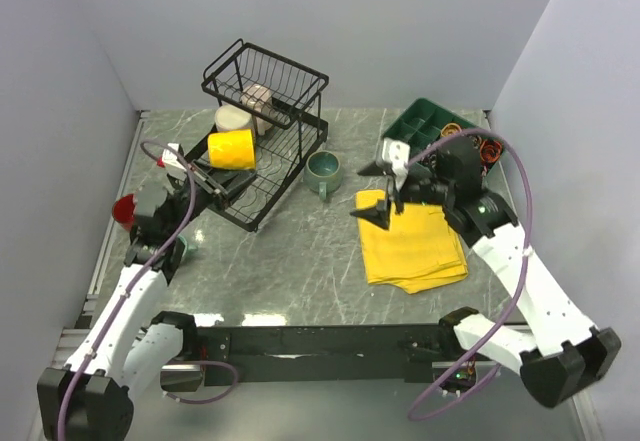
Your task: Load the cups into the dish rack
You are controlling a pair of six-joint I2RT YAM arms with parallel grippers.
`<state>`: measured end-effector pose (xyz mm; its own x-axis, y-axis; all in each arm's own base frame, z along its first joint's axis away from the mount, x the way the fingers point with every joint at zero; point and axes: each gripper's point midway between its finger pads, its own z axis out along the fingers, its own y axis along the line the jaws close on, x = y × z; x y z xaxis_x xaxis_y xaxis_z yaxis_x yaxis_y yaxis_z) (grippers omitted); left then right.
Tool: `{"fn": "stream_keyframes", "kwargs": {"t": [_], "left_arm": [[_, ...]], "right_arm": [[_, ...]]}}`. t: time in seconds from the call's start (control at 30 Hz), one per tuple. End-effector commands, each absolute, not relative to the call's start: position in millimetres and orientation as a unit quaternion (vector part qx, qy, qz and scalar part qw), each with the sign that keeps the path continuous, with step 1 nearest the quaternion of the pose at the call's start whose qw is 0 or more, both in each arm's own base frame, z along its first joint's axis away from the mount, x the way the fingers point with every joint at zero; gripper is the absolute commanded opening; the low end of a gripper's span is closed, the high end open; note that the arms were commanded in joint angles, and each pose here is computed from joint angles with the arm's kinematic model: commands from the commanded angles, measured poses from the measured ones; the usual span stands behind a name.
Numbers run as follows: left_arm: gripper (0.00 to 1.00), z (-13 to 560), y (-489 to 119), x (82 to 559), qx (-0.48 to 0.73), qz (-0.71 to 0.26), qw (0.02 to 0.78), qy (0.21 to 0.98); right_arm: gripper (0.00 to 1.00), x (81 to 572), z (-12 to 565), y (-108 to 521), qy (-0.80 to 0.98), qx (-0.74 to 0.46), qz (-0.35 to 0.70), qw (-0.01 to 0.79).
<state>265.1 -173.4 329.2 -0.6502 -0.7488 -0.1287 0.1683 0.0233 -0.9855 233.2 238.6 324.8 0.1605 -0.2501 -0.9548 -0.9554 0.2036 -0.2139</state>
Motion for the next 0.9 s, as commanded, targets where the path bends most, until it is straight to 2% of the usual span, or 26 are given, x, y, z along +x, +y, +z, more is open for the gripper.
{"fn": "stream_keyframes", "kwargs": {"t": [0.0,0.1,0.43,0.5,0.87], "left_arm": [[0.01,330.9,-164.1,281.1,-0.164,-0.577,0.433,0.673],[0.01,311.7,-155.8,297.1,-0.177,-0.551,0.437,0.689],[0.01,240.5,-106.1,359.4,-0.234,-0.423,0.454,0.749],[0.01,240.9,-96.8,373.6,-0.228,-0.391,0.472,0.757],[0.01,183.0,-47.3,430.6,-0.264,-0.245,0.444,0.820]], "right_arm": [[0.93,210.2,264.9,215.8,0.577,-0.538,0.354,0.502],[0.93,205.3,240.7,202.5,0.573,-0.519,0.378,0.509],[0.95,214.2,246.4,171.1,0.586,-0.502,0.341,0.537],[0.95,216.0,248.5,167.1,0.588,-0.496,0.338,0.542],[0.95,216.7,254.1,158.8,0.591,-0.484,0.338,0.550]]}}
